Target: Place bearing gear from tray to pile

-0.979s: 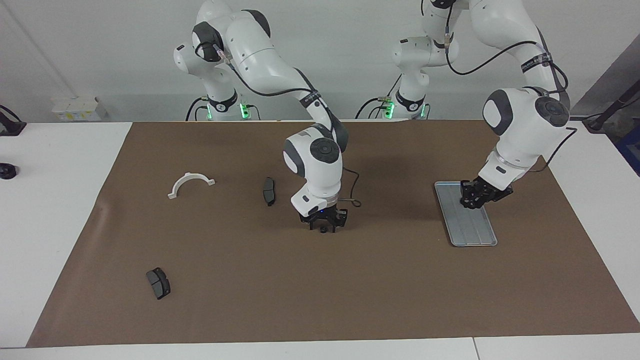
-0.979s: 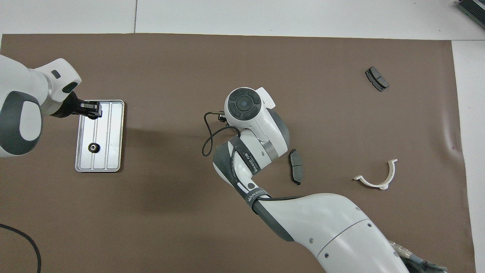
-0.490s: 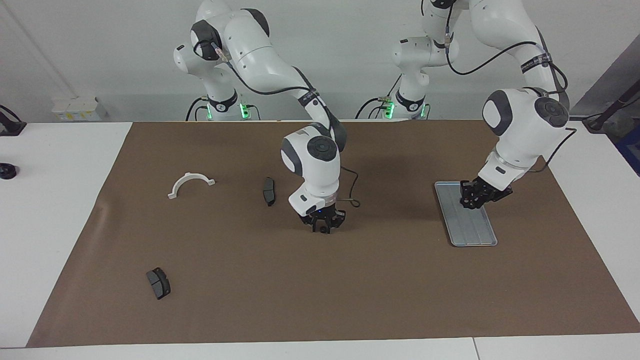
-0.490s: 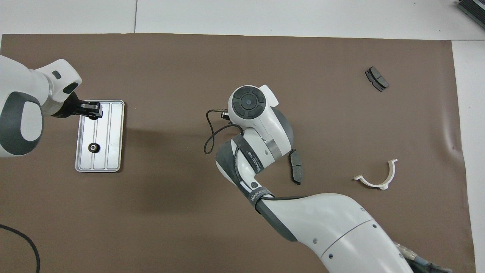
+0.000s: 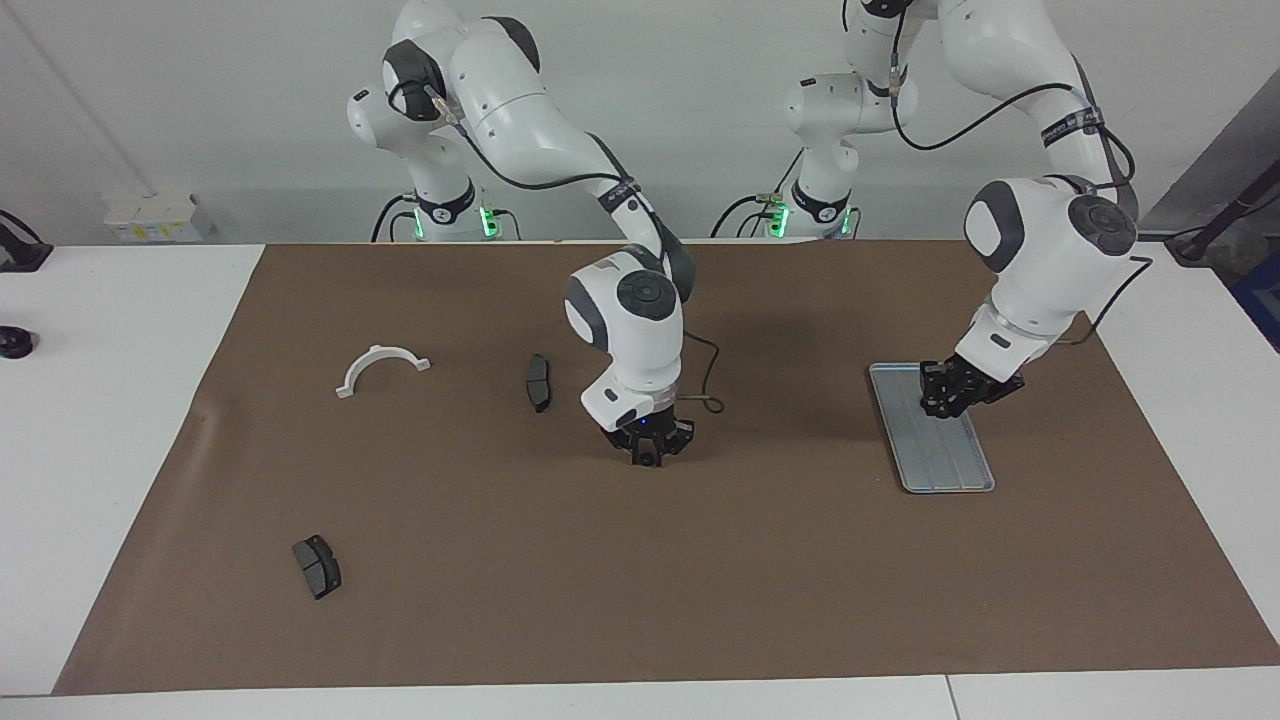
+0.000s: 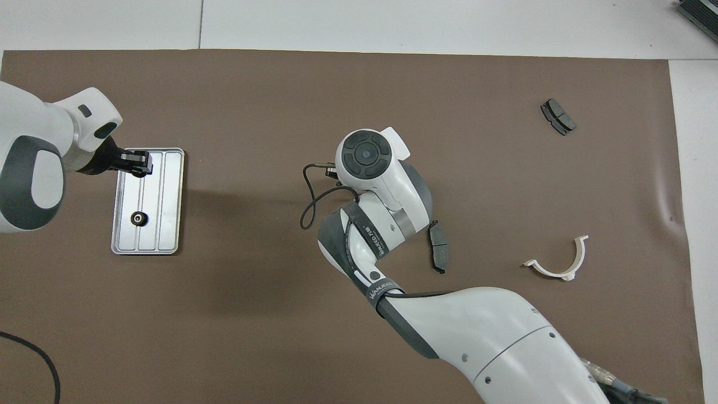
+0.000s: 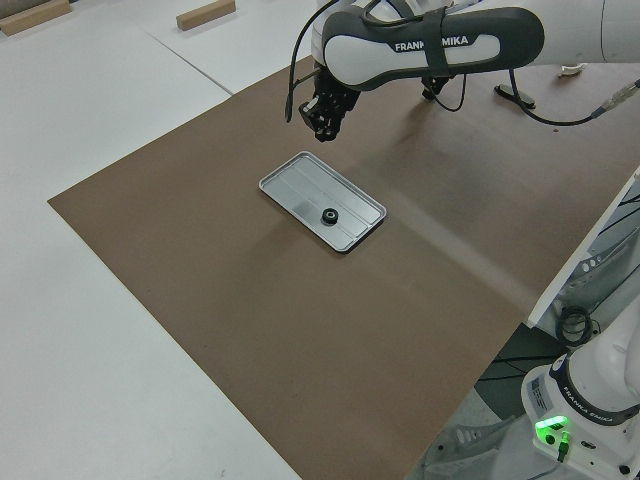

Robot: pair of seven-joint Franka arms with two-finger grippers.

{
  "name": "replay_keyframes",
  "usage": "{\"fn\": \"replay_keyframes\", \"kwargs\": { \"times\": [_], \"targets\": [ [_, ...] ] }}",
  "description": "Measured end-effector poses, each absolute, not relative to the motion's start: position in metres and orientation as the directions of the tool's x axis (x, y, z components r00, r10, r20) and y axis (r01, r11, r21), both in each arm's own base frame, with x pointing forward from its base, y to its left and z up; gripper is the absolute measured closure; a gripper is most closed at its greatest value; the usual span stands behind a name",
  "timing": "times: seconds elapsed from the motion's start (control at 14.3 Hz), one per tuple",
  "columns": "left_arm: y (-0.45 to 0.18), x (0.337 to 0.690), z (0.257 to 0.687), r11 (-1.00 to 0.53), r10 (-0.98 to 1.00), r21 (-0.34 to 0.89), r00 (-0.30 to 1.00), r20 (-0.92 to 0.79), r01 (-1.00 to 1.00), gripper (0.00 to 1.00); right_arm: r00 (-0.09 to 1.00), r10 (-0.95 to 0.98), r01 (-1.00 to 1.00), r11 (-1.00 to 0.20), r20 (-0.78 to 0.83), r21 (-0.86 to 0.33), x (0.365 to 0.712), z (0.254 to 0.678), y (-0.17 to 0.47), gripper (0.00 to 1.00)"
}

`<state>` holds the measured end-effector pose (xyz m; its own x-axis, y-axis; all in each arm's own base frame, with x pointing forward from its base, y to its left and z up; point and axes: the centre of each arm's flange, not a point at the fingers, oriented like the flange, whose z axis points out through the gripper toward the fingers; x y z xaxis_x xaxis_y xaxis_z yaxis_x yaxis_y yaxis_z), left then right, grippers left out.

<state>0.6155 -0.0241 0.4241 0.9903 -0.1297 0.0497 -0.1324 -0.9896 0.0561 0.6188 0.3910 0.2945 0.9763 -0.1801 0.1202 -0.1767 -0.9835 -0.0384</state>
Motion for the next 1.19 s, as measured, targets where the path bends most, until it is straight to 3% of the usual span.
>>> {"fn": "replay_keyframes", "kwargs": {
  "times": [0.42, 0.84, 1.19],
  "targets": [
    [-0.029, 0.615, 0.424, -0.988, -0.137, 0.057, 0.989, 0.051, -0.14, 0.65, 0.977, -0.175, -0.172, -0.984, 0.117, -0.036, 0.616, 0.293, 0.394, 0.76],
    [-0.049, 0.616, 0.428, -0.993, -0.099, 0.064, 0.993, 0.058, -0.103, 0.65, 0.976, -0.179, -0.178, -0.984, 0.127, -0.018, 0.622, 0.299, 0.383, 0.76],
    [-0.155, 0.613, 0.45, -0.994, 0.003, 0.106, 0.988, 0.153, -0.014, 0.65, 0.977, -0.171, -0.174, -0.985, 0.124, 0.015, 0.666, 0.313, 0.297, 0.76]
  ]
}}
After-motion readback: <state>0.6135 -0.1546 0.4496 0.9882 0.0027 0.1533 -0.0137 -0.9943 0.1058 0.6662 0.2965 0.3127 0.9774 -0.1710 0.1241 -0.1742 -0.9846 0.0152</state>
